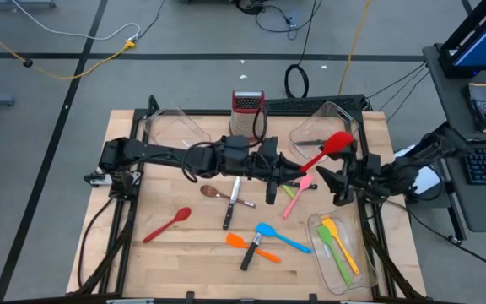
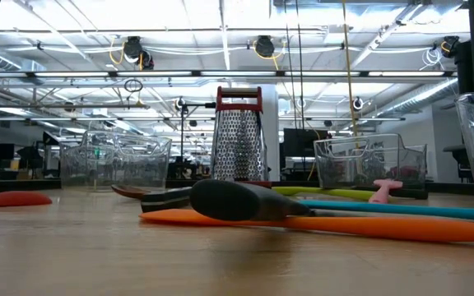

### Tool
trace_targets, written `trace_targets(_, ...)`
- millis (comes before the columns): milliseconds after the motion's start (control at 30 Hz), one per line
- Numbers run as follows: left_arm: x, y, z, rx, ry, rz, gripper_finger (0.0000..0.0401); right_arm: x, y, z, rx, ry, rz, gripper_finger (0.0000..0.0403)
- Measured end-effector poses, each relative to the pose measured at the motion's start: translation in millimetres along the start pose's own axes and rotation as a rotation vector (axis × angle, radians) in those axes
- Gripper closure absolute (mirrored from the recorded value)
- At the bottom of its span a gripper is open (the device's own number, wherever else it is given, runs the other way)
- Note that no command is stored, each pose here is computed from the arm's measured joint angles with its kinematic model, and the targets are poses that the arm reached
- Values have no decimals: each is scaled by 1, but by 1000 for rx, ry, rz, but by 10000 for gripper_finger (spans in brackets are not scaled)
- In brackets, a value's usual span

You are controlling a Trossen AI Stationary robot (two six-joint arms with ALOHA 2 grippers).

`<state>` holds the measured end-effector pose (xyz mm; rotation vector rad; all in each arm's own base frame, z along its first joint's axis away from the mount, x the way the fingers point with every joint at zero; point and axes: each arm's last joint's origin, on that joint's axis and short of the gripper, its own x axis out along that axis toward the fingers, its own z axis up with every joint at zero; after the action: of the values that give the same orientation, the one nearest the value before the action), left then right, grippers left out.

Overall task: Pick & Place Kitchen Items
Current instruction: Put the red spatula into the bottom transparent bin

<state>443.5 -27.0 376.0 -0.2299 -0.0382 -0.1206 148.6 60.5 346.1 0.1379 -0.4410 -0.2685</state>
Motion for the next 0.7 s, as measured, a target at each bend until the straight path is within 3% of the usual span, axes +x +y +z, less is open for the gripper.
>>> trace_targets(467, 5, -7, -11, -18, 14, 41, 379, 23, -9, -20, 113, 11, 72, 128)
trace_targets(700, 8, -5, -15, -36, 18, 52, 379, 25, -11, -22, 110, 20, 56, 186)
